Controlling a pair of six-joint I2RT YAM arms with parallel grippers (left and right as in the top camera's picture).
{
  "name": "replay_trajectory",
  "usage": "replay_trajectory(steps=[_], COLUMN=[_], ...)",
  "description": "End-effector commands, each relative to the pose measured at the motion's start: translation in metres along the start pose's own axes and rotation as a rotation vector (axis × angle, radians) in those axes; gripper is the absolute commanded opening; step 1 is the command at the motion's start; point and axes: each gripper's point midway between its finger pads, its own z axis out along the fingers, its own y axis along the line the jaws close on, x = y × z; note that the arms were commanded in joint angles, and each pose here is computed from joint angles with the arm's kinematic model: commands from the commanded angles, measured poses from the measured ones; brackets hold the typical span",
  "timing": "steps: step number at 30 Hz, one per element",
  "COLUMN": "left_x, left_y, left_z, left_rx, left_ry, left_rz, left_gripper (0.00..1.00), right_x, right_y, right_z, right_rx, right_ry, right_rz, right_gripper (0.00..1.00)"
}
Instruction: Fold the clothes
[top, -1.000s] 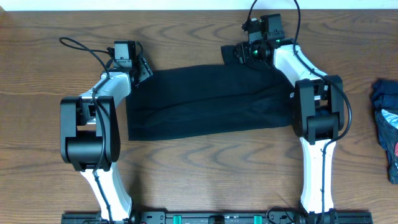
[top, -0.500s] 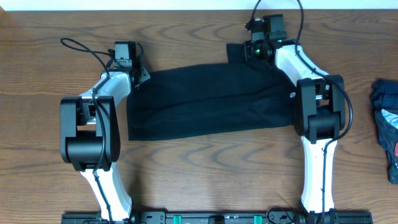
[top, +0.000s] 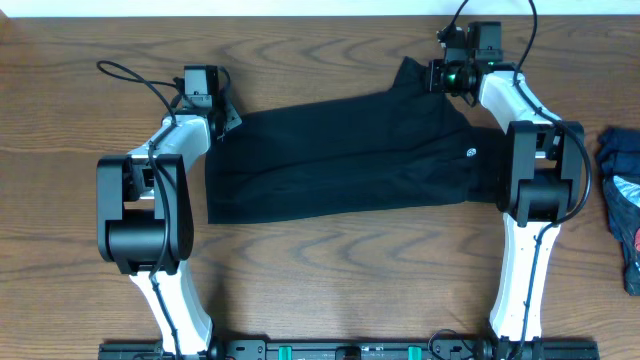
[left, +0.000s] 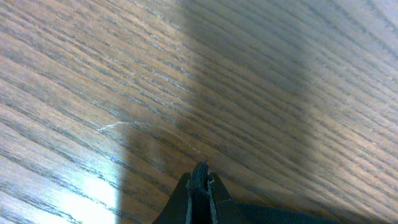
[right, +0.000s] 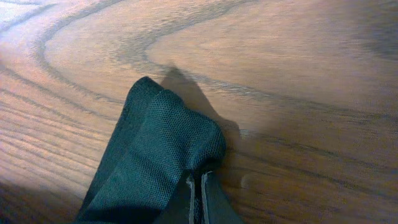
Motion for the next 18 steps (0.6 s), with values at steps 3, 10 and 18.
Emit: replay_trajectory(steps=[3,10,18], left_x=[-0.033,-0.060,-0.062], left_y=[-0.014,-0.026,-0.027], left_z=[-0.024,-0.070,-0.098], left_rx=[0.039,0.084,0.085], left_ry=[-0.084,-0.164,-0.166], left_rz=[-0.009,-0.009,0.027], left_gripper=[0.06,0.06,0.06], right_x=[-0.017,-0.037,-0.034], right_y=[0.025,0.048,0.069], right_z=[-0.020,-0.066,-0.116], right_rx=[-0.033,-0.034,-0.027], right_ry=[-0.023,-0.043,0.007], right_rz=[-0.055,-0.096,-0.133], right_gripper=[0.01,0.01,0.01])
